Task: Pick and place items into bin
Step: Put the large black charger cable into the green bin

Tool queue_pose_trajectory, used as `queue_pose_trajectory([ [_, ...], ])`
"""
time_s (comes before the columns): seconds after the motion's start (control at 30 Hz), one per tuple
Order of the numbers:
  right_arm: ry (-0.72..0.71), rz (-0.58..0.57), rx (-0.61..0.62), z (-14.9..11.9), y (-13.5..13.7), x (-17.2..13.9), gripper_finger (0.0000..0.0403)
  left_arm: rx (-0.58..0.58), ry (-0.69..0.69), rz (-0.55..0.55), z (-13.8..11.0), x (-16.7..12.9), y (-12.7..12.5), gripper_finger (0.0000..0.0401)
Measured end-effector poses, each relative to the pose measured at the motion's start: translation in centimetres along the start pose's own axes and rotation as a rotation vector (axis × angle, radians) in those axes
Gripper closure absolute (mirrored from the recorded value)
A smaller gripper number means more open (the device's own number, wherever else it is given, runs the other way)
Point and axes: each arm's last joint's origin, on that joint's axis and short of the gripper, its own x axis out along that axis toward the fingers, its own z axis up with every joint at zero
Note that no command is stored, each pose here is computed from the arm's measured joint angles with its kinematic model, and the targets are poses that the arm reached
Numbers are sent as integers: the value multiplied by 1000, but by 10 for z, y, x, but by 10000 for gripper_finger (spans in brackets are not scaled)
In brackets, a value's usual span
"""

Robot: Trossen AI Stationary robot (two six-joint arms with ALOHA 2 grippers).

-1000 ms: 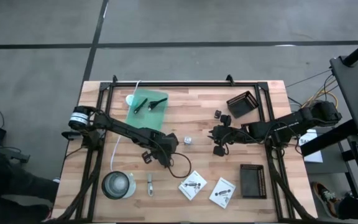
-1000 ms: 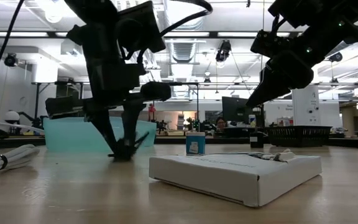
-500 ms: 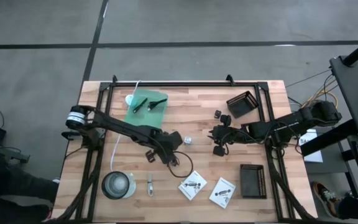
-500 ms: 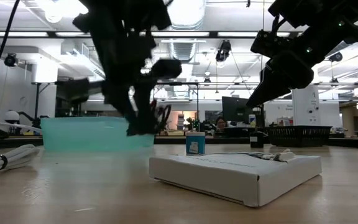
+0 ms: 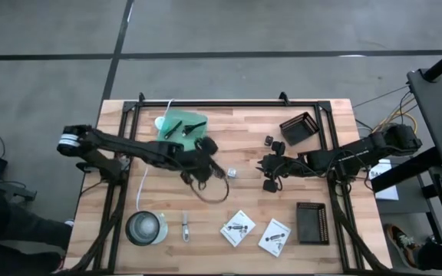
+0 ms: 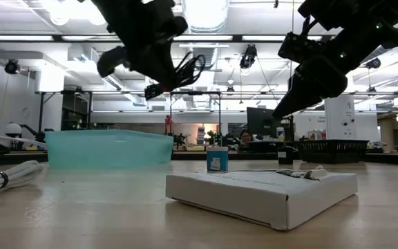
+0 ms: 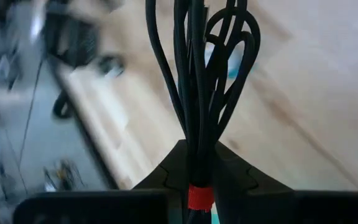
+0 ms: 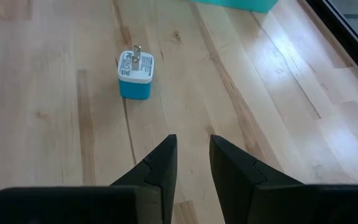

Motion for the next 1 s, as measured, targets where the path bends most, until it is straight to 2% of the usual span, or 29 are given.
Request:
queue_pose_trajectory([
  [0.13,-2,0,2,0,0,0,321,-186,44,38,-21,1,18,377],
  [0.3,-5,1,3,0,0,0,321,-341,150,64,-58,13,38,377],
  [0.53,-4,1,3,0,0,0,321,-586,313,43,-102,28,48,377],
  [0.73,-3,0,2,0,0,0,321,-847,358,78,-116,36,51,377],
  [1.0,-2,0,2,0,0,0,321,-1018,337,50,-118,39,50,377],
])
